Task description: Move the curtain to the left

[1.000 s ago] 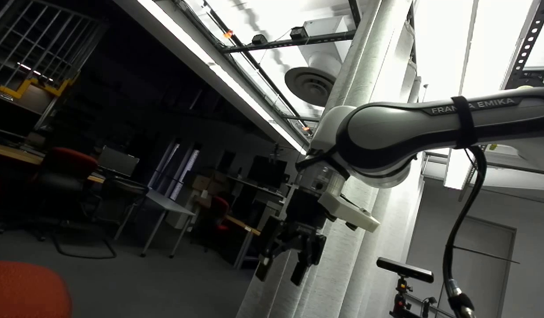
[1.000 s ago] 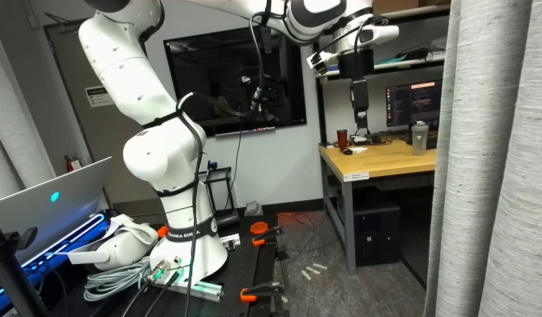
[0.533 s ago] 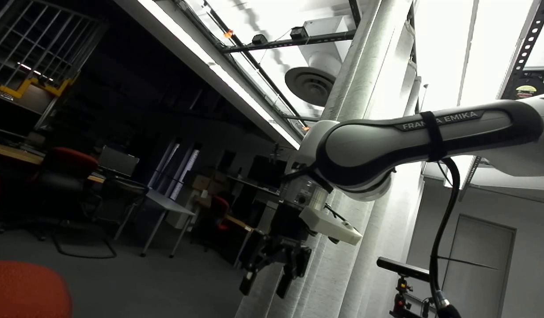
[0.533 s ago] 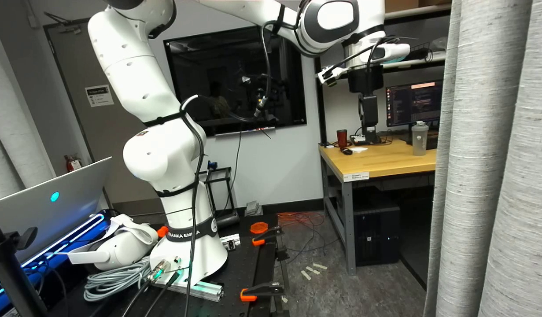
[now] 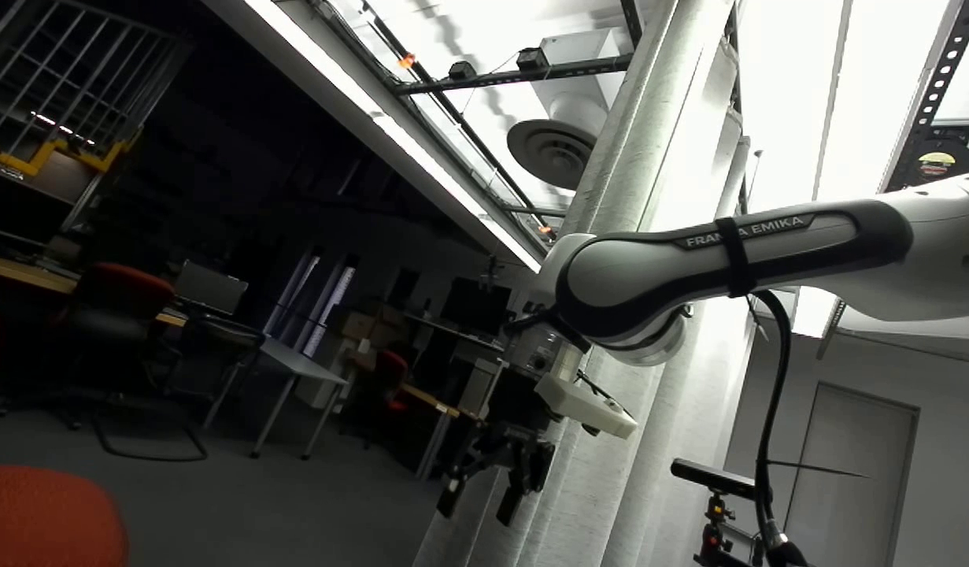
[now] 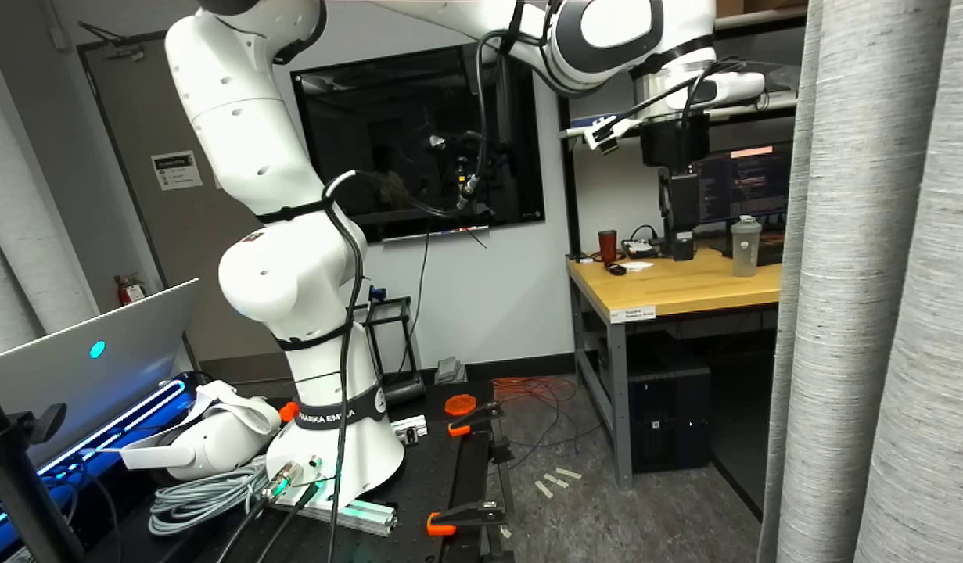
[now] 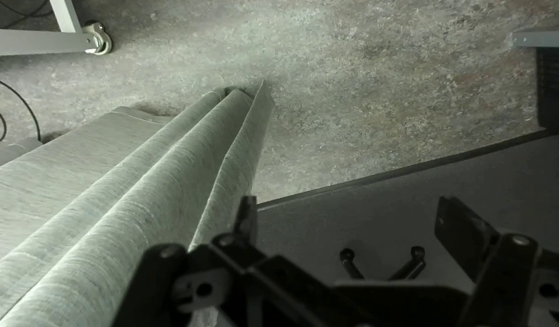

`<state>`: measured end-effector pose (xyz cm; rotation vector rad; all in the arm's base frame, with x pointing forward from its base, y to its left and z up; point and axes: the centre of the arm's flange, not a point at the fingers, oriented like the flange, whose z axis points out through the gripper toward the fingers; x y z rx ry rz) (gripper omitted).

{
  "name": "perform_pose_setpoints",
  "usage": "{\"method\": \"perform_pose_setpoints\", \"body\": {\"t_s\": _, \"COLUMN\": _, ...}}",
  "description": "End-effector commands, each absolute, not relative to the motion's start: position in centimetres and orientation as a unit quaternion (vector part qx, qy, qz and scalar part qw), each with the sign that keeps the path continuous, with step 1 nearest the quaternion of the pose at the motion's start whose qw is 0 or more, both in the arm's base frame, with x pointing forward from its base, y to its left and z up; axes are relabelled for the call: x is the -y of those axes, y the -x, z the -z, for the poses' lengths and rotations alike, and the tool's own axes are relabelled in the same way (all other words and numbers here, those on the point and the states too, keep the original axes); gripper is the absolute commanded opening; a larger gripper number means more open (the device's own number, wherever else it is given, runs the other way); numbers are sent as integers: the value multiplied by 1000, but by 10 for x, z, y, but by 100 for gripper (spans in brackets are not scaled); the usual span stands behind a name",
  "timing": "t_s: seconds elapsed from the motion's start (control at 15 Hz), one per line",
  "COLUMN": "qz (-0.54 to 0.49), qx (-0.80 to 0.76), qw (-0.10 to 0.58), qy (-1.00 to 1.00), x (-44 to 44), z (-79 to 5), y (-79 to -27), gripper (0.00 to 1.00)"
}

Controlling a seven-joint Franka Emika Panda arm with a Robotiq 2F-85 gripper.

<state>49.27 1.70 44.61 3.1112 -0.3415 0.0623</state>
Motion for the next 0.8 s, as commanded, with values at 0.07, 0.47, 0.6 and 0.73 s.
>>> {"method": "perform_pose_setpoints", "body": {"t_s": 0.07, "qz": -19, "qx": 91, "qw": 16, "qy": -996, "x": 25, "z": -458, "y": -508, "gripper": 100}}
{"method": "perform_pose_setpoints", "body": {"t_s": 0.47, "qz": -23, "qx": 105, "qw": 18, "qy": -994, "x": 98, "z": -480, "y": -525, "gripper": 100}}
{"method": "perform_pose_setpoints", "body": {"t_s": 0.6, "qz": -25, "qx": 112, "qw": 22, "qy": -993, "x": 120, "z": -486, "y": -528, "gripper": 100}}
{"method": "perform_pose_setpoints", "body": {"t_s": 0.73, "qz": -25, "qx": 119, "qw": 25, "qy": -992, "x": 137, "z": -492, "y": -529, "gripper": 100}}
